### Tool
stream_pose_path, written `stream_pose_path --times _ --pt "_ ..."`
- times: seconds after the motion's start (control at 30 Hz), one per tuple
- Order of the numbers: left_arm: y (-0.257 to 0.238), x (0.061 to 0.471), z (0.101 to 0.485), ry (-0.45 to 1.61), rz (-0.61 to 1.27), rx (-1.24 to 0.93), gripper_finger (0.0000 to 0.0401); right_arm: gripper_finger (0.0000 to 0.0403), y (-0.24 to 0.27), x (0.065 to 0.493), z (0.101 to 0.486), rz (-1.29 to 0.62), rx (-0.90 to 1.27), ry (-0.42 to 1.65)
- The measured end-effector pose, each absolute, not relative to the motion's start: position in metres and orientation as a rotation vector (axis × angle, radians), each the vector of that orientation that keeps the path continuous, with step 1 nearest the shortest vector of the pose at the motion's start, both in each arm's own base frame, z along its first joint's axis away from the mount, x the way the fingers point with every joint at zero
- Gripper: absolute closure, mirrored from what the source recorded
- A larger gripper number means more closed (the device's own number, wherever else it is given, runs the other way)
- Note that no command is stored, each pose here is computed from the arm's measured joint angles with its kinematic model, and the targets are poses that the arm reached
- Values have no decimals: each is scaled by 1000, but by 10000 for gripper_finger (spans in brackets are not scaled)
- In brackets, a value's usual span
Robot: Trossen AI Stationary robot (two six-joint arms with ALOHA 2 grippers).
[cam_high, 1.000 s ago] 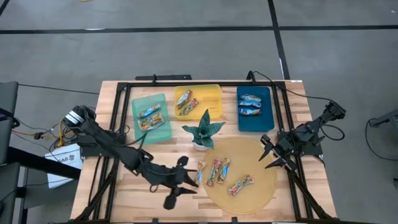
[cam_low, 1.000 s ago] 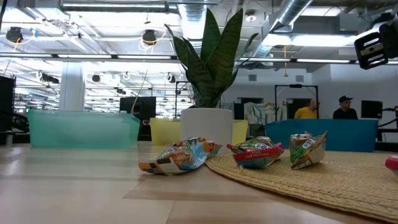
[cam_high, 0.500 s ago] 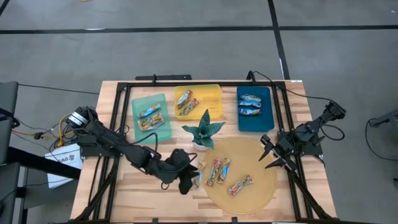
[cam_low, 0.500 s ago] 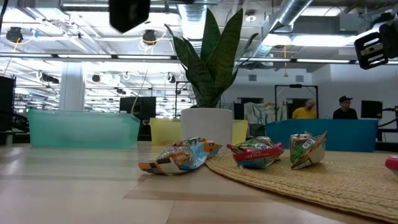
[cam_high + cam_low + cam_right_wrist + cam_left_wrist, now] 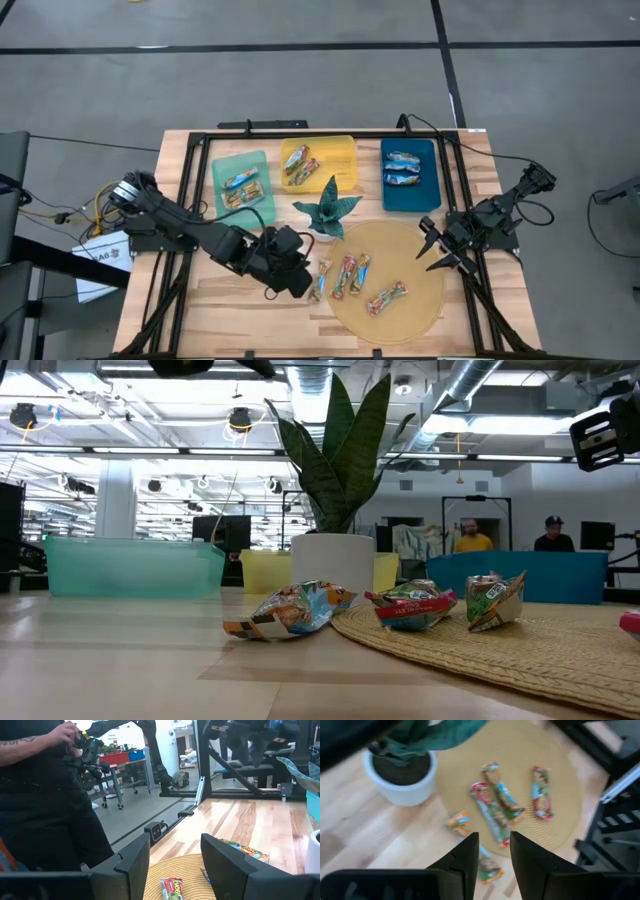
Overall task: Pick and place Granola Bars by type
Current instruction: Put the orange granola bar into the green bin
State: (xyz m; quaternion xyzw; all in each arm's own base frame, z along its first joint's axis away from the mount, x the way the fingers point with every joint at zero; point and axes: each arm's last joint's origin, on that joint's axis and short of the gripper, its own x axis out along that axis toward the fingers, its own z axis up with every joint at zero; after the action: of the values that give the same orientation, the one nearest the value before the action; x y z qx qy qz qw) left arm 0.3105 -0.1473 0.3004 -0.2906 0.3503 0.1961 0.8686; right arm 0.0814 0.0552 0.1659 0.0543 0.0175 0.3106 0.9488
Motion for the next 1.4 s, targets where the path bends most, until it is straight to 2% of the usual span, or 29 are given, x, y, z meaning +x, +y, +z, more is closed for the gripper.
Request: stream_pose_path --times 0.4,0.87,1.0,1.4 --pt "-146 336 278 856 362 -657 298 234 55 81 166 632 111 32" --pt "-148 361 226 976 480 -783 291 234 55 81 166 631 110 35" --pt "-149 366 212 1026 482 -784 265 234 55 81 166 632 111 34" --pt "-144 375 191 1085 481 -806 147 234 55 81 166 632 111 34"
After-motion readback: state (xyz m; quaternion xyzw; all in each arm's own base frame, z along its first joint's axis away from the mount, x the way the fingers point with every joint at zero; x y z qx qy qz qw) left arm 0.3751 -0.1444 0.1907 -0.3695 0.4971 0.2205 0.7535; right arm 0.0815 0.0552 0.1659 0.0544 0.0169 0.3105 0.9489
